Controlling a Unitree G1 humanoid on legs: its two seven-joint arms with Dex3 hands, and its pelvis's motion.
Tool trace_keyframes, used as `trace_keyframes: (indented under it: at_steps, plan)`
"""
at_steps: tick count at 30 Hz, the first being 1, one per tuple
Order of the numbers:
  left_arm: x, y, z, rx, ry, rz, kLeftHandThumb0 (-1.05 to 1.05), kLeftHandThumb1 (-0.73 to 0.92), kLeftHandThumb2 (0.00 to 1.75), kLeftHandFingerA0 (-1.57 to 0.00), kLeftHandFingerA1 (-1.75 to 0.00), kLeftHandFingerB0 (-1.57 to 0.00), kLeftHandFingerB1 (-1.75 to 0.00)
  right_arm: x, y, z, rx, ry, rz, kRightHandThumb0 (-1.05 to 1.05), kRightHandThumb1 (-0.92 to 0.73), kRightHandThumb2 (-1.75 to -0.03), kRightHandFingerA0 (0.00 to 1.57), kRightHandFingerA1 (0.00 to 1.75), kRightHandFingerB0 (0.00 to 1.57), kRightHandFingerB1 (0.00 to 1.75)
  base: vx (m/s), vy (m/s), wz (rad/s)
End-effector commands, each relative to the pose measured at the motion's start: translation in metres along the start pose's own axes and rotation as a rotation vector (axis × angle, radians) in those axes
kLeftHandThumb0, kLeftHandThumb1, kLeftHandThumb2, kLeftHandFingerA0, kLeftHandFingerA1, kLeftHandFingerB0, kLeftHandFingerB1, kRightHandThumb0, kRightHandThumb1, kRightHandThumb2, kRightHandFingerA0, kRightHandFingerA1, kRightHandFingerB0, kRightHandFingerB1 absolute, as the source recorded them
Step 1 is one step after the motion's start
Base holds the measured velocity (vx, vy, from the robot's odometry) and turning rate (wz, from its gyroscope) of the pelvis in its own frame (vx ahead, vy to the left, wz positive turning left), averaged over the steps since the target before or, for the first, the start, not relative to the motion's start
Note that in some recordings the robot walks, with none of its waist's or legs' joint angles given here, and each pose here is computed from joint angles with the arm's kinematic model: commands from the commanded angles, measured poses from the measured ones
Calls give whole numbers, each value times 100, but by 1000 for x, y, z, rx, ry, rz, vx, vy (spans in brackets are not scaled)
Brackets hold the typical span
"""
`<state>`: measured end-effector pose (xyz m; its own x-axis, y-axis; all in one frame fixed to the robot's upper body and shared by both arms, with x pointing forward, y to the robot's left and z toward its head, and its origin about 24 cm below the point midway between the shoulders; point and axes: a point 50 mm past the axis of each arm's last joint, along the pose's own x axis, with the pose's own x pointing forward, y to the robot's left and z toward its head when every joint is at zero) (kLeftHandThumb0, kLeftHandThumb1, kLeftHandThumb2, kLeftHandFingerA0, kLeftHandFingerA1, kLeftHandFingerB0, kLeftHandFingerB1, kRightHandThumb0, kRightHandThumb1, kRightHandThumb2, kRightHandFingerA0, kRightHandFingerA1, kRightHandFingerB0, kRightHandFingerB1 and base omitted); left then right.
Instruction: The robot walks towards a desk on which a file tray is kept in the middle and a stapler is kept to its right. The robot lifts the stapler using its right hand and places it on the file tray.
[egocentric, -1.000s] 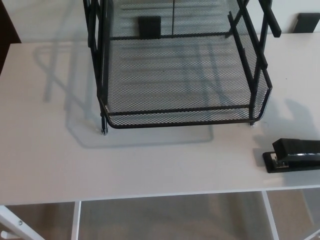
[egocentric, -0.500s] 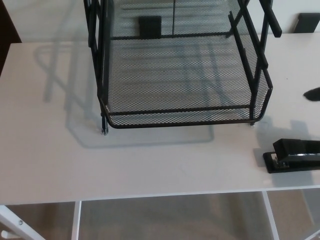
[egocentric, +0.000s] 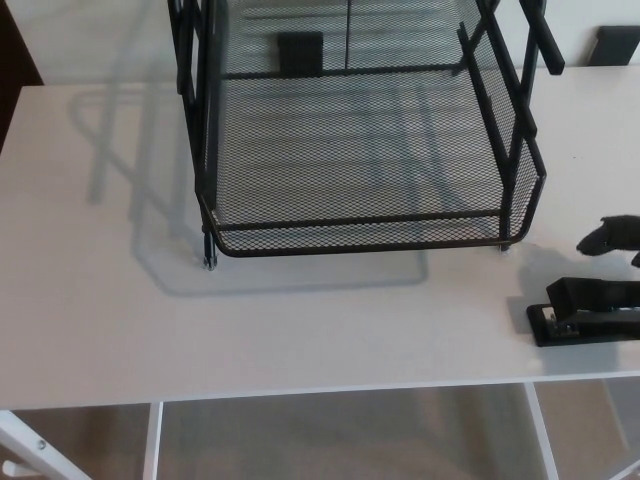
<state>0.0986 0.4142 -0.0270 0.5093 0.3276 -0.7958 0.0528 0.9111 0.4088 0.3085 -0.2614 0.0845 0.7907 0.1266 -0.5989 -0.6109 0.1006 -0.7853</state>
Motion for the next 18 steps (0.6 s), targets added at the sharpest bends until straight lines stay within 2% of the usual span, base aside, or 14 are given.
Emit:
trace_keyframes:
  at_steps: [1,4,5,7,8,9,10,11,12,13,15,16,17,18]
  plan:
    - [0,-3,3,-11,0,-18,-70,87,66,-18,-44,-13,-35,13,11,10,-354,-27,-23,-65,-45,-80,21,52,15,41,0,0,0]
    - [1,-3,3,-3,0,-18,-70,86,65,-18,-43,-12,-34,16,16,9,-373,-17,-22,-64,-43,-79,22,54,15,42,0,0,0]
    - [2,-2,3,16,9,-15,-36,56,111,-2,-51,0,-51,17,20,8,-368,-17,-25,-63,-43,-78,25,56,16,42,0,0,0]
    - [3,-2,3,19,7,-16,-36,56,111,-2,-51,0,-51,17,19,8,-370,-18,-29,-63,-43,-78,25,56,16,42,0,0,0]
    - [4,-2,3,12,8,-16,-36,56,111,-1,-51,0,-50,17,21,7,-399,-19,-62,-58,-53,-56,43,50,29,32,0,0,0]
    - [5,-3,3,0,9,-17,-36,56,111,-1,-51,0,-50,17,25,6,-442,-24,-110,-58,-53,-56,43,50,29,32,0,0,0]
    - [7,-3,4,39,15,-14,-70,89,66,-18,-42,-14,-35,16,27,4,-479,-45,-159,-56,-53,-57,48,51,33,31,0,0,0]
    - [8,-3,4,27,15,-16,-69,89,66,-18,-43,-14,-36,15,29,3,-485,-56,-195,-58,-43,-80,50,62,30,46,0,0,0]
    - [8,-4,5,16,18,-17,-70,87,66,-21,-44,-15,-35,16,32,2,-502,-63,-258,-55,-48,-85,68,103,35,50,0,0,0]
    - [8,-4,5,4,16,-25,-70,87,65,-17,-44,-12,-36,16,37,0,-538,-74,-369,-44,-64,-61,77,131,49,38,0,0,0]
    - [8,-5,6,2,7,-35,-70,87,65,-17,-44,-12,-36,15,38,0,-557,-82,-429,-44,-64,-61,77,131,49,38,0,0,0]
    - [6,-5,9,18,6,-30,-70,88,66,-19,-44,-14,-36,11,41,3,-561,-140,-554,-18,-64,-61,92,171,66,54,0,0,0]
    - [6,-5,9,18,6,-30,-70,88,66,-19,-44,-14,-36,11,41,3,-562,-141,-555,-18,-64,-61,92,171,66,54,0,0,0]
    - [5,-5,9,36,10,-23,-71,89,66,-21,-43,-17,-36,10,42,4,-559,-161,-588,-25,-64,-61,90,173,76,63,0,0,0]
